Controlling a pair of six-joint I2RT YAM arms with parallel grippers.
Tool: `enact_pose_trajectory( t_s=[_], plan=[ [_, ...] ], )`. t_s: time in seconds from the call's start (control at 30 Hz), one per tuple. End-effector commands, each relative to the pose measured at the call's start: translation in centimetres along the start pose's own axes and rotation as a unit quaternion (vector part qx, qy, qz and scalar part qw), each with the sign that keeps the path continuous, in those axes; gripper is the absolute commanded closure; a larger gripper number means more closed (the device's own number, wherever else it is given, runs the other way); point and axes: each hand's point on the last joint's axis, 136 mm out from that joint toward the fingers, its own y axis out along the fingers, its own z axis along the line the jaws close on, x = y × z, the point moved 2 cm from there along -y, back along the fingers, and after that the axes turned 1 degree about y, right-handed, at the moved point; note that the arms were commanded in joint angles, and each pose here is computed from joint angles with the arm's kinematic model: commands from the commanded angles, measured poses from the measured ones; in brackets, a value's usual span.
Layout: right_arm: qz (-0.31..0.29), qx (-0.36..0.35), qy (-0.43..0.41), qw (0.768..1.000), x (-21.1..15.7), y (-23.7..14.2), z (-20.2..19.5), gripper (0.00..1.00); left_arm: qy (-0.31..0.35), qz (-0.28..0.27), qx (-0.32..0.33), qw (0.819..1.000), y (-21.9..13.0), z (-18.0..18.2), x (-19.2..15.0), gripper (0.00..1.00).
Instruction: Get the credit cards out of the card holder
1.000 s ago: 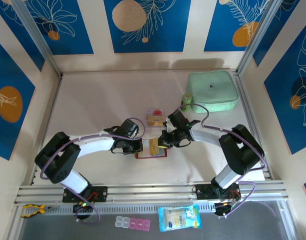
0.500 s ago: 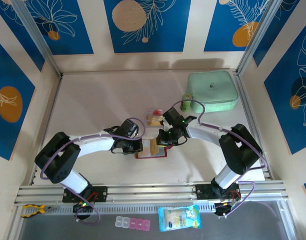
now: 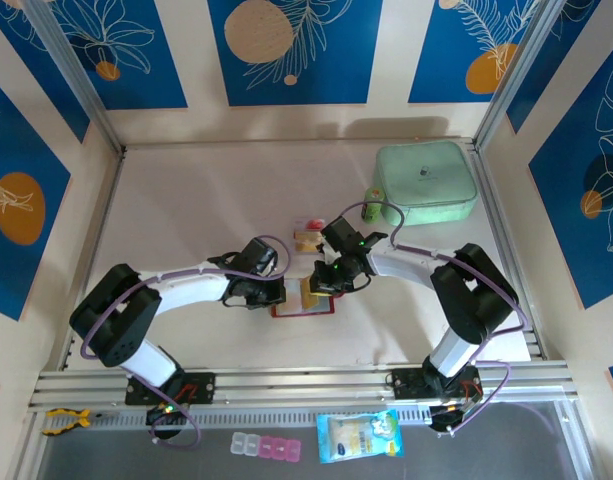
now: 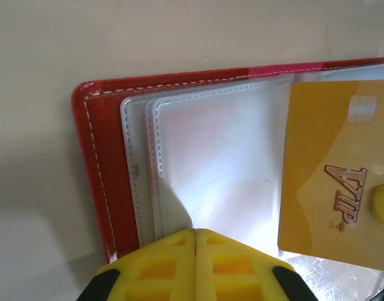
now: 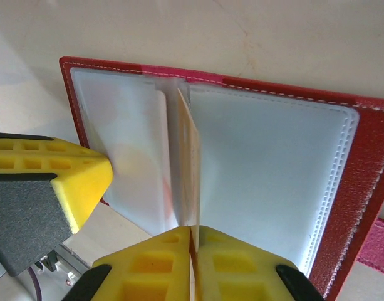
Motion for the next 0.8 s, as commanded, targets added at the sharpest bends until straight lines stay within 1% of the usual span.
enact_pose_trajectory(
  t_s=[0.0,0.27,0.37,0.47,0.57,0.77],
  plan=[
    [-0.008,0.000,-0.001,1.000,0.2,-0.6,0.6,0.91,0.004,0.006,0.016,1.000,0.0,0.6,-0.4,0.99],
    [-0.022,-0.006,-0.031,0.999,0.6,-2.7,0.7,0.92,0.007,0.000,0.014,1.000,-0.3,0.2,-0.1,0.98],
    [-0.026,-0.002,-0.062,0.998,0.9,-3.7,0.9,0.93,0.008,-0.002,0.015,1.000,-0.5,0.2,0.0,0.98],
    [-0.023,0.021,-0.121,0.992,1.2,-4.7,1.6,0.94,0.008,-0.006,0.014,1.000,-0.6,0.1,0.1,0.97],
    [-0.018,0.005,-0.190,0.982,1.6,-5.5,1.5,0.96,0.010,-0.009,0.011,1.000,-0.8,-0.1,0.3,0.96],
    [-0.024,-0.051,-0.330,0.942,3.7,-6.9,0.7,0.98,0.012,-0.012,0.003,1.000,-1.0,-0.5,0.4,0.95]
  ],
)
